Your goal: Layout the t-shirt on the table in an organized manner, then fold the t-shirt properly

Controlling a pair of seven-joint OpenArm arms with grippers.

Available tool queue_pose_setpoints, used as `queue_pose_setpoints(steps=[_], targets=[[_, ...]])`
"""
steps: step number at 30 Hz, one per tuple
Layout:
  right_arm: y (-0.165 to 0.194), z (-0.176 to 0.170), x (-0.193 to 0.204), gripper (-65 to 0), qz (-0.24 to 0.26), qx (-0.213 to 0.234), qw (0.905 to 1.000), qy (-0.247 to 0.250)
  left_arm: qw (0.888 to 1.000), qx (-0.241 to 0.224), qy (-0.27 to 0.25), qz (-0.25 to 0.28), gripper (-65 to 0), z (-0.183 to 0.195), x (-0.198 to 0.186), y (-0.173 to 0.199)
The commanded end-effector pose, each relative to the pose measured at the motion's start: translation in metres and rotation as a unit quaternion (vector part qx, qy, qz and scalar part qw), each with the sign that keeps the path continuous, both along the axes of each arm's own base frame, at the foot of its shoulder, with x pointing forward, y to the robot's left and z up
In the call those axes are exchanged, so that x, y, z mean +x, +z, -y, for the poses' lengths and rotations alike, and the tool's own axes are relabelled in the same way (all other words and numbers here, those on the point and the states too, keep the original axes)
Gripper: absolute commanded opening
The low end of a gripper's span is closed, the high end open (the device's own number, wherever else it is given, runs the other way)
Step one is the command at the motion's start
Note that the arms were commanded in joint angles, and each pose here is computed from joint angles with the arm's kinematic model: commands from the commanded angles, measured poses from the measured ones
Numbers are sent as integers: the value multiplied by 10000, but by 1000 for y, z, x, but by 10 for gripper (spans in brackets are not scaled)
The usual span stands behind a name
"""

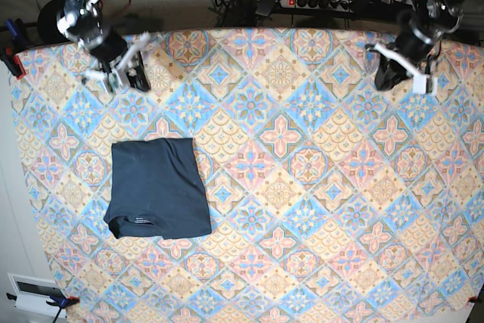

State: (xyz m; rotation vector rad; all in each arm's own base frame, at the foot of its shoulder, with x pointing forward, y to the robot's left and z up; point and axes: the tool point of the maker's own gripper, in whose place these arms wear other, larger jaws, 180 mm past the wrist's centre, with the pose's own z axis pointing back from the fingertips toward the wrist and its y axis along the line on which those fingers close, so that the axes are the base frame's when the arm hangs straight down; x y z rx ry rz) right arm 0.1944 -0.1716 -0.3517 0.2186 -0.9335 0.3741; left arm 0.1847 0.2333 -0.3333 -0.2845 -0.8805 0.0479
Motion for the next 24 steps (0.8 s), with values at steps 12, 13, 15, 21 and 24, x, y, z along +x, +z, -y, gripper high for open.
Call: queue_pose_setpoints(steps=[12,13,15,21,24], targets=[[5,32,-91,-650,-671,763,9916,-798,9884,652,635,-1213,-647,-60,-111,-8],[4,33,-97,-650,-752,774,9907,-826,9868,666,626,-1338,-647,-60,-119,-10],[-1,34,-113,-650,-989,756,9885,-854,9838,671,609,-1545,-647,-60,-133,-14],[-13,26,-150,-650,-1573,804,9808,-831,9682,384,1024,-2249,-647,-75,-178,-48],[-29,27,-165,-650,-1982,648,9749,-777,9544,323,1192,-2718,-647,-81,-197,-83]])
